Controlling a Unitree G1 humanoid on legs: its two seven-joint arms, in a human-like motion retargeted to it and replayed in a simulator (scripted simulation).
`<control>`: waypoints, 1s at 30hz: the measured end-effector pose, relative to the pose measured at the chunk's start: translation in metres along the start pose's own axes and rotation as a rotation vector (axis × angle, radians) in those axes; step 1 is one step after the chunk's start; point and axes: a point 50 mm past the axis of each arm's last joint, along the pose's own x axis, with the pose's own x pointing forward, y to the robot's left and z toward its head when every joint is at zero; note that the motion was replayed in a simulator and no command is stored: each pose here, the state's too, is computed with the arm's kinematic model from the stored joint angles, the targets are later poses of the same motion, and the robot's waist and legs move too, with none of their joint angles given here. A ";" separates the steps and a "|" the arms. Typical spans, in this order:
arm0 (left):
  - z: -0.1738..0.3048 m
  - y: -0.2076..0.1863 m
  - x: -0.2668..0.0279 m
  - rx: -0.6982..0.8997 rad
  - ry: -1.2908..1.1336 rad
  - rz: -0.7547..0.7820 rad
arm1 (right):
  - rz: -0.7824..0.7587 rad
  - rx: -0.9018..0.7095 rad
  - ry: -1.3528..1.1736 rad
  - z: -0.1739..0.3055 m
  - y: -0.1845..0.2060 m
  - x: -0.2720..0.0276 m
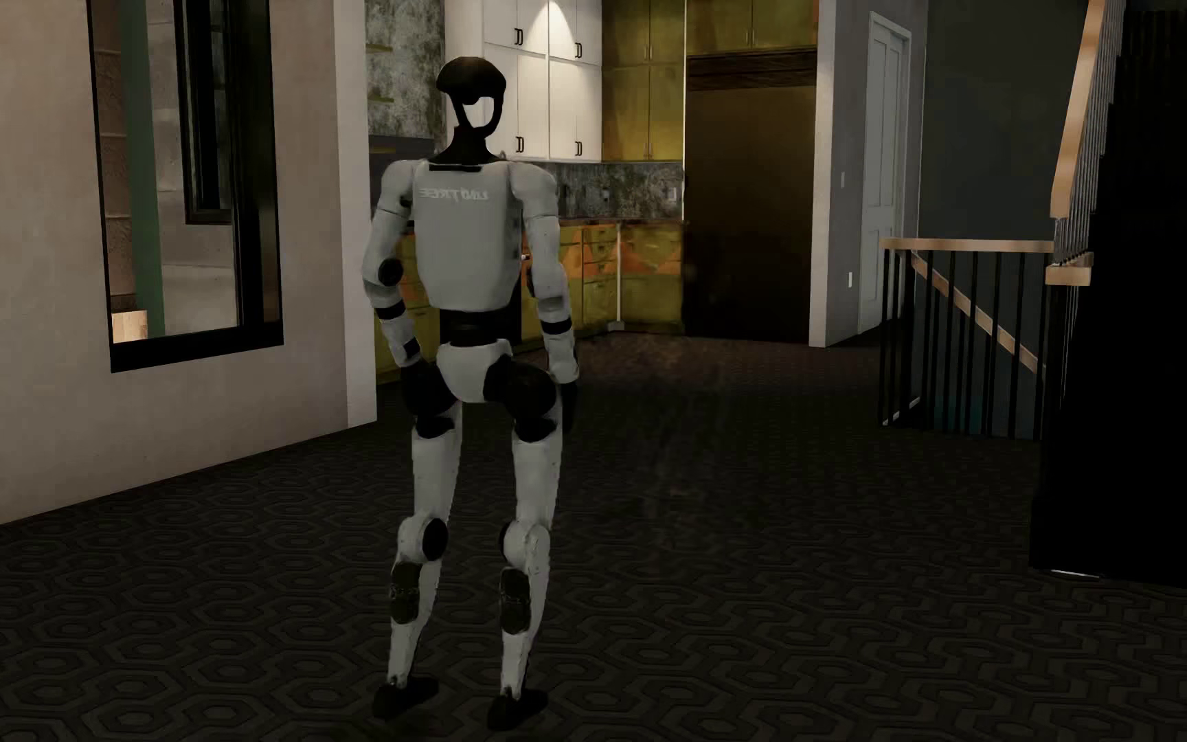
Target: Walk forward
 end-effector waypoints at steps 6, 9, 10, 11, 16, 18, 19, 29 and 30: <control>-0.001 0.001 0.000 -0.001 0.003 0.003 | 0.002 -0.002 0.000 0.000 0.001 0.000; -0.004 0.002 -0.003 -0.039 0.001 0.020 | 0.023 -0.004 0.001 -0.002 0.008 -0.001; -0.007 0.001 -0.005 -0.039 0.006 0.016 | 0.025 0.005 0.007 -0.004 0.010 -0.002; -0.012 -0.001 -0.007 -0.040 0.020 0.014 | 0.024 0.019 0.018 -0.008 0.012 -0.003; -0.033 0.003 -0.013 -0.076 0.088 0.039 | 0.004 0.041 0.045 -0.017 0.007 -0.006; -0.029 0.007 -0.014 -0.084 0.063 0.053 | 0.001 0.033 0.058 -0.019 0.005 -0.006; -0.024 0.007 -0.013 -0.086 0.048 0.055 | -0.006 0.027 0.052 -0.018 0.002 -0.006; -0.069 0.000 -0.027 -0.171 0.214 0.077 | -0.127 0.073 -0.472 0.126 -0.038 -0.007; -0.078 0.001 -0.030 -0.184 0.250 0.085 | -0.139 0.071 -0.561 0.149 -0.043 -0.014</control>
